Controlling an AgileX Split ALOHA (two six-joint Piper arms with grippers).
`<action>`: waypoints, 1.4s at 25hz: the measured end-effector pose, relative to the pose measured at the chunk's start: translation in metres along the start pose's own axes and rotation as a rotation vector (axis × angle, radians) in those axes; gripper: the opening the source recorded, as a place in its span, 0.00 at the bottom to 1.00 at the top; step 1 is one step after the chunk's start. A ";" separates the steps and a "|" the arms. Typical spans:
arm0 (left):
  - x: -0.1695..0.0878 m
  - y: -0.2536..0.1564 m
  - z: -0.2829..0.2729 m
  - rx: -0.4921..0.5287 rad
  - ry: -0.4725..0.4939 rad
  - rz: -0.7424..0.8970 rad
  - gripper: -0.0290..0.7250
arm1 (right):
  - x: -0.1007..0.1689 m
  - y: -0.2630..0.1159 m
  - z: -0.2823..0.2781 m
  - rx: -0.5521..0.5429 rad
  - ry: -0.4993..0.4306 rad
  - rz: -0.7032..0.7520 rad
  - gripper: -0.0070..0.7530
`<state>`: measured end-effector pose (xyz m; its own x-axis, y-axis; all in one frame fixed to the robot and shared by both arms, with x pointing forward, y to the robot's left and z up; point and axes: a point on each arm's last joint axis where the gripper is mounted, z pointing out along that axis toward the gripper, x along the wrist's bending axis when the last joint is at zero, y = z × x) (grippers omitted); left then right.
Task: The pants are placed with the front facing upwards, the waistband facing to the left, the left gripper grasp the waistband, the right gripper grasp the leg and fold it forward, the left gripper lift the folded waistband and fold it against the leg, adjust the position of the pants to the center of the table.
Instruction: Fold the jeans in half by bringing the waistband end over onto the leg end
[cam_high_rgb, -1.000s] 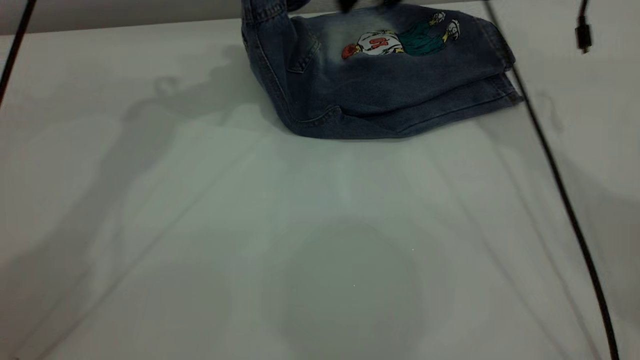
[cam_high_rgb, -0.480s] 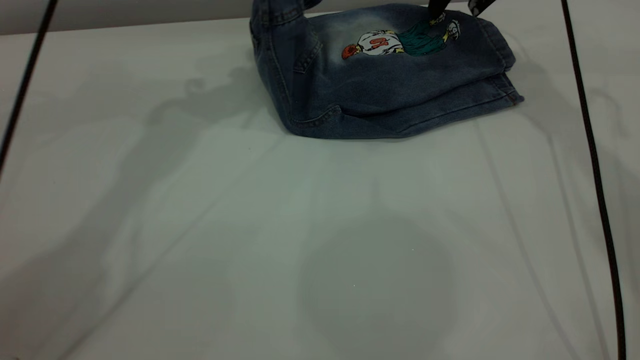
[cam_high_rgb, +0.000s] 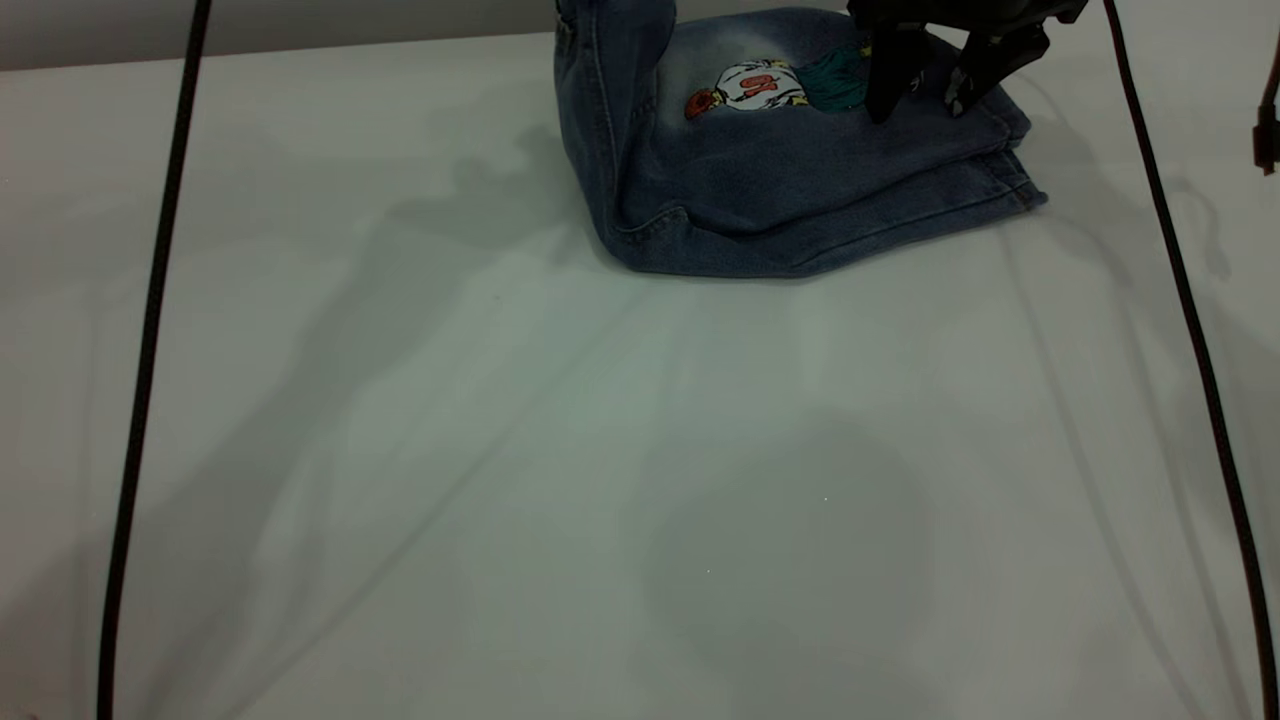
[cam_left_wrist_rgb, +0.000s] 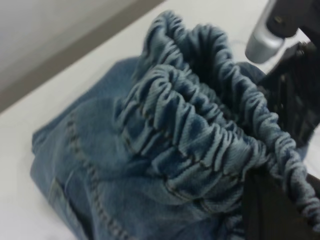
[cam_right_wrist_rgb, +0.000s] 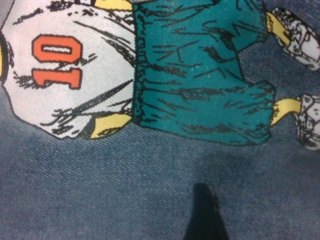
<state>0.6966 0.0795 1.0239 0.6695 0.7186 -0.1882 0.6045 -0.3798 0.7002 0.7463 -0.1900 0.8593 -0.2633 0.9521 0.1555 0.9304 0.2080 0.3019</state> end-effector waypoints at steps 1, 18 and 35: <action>-0.003 0.001 0.001 -0.009 0.001 0.010 0.18 | 0.000 0.000 0.001 0.002 0.000 0.000 0.58; -0.054 0.002 0.043 -0.084 -0.013 0.104 0.18 | -0.002 -0.003 0.008 0.016 0.003 0.006 0.58; -0.055 0.008 0.043 -0.135 0.011 0.102 0.18 | -0.119 0.017 -0.076 -0.049 -0.117 0.190 0.58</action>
<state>0.6829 0.0124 1.0102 0.7196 0.6866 -0.1042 0.4695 -0.3704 0.8014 0.7745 -0.3163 0.9173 -0.0505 0.9933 0.1043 0.9460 0.0141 0.3238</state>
